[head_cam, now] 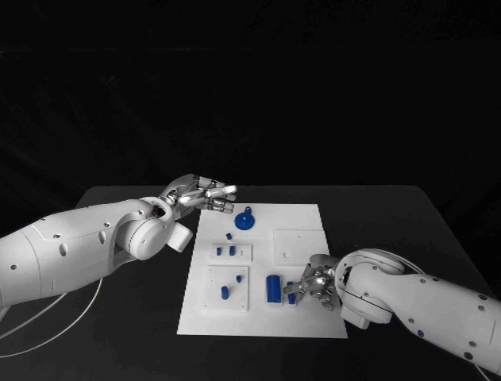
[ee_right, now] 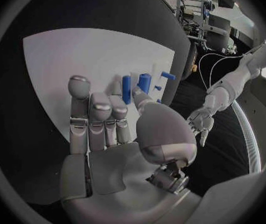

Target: Assemble the parts on the task board

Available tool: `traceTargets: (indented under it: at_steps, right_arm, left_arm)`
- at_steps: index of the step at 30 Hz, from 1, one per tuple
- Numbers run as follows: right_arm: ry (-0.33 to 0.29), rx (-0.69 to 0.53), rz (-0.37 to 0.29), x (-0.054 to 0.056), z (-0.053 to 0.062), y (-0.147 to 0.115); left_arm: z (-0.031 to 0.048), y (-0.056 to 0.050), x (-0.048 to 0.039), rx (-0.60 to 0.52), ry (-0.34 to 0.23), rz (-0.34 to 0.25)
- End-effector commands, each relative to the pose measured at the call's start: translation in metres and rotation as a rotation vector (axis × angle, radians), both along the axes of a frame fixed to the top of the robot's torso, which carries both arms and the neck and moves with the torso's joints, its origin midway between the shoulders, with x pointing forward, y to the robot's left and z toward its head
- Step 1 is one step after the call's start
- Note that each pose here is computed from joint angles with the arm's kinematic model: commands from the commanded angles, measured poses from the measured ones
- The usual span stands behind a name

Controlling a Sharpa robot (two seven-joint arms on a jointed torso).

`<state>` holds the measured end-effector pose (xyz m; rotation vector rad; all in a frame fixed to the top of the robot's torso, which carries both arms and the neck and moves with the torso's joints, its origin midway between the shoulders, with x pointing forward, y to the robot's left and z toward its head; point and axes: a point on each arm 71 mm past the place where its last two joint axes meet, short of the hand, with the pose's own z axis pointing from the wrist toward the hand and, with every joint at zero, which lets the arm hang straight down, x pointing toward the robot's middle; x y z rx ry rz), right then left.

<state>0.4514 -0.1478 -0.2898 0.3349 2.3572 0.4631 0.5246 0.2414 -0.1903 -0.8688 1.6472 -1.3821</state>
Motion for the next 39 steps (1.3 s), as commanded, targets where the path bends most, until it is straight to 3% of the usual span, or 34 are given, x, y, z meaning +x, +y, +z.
traceTargets:
  at_steps: [1,27,39]
  right_arm:
    - [0.021,0.008,0.027,-0.005,-0.005,0.004]
    - [0.003,0.014,0.006,-0.001,-0.006,-0.006]
    - [0.011,-0.004,-0.005,-0.005,-0.021,-0.007]
  left_arm:
    - [0.0004,-0.002,-0.0004,-0.011,0.001,-0.014]
    - [0.0002,-0.002,-0.0002,-0.010,0.002,-0.015]
    - [0.0001,-0.002,-0.0002,-0.009,0.002,-0.014]
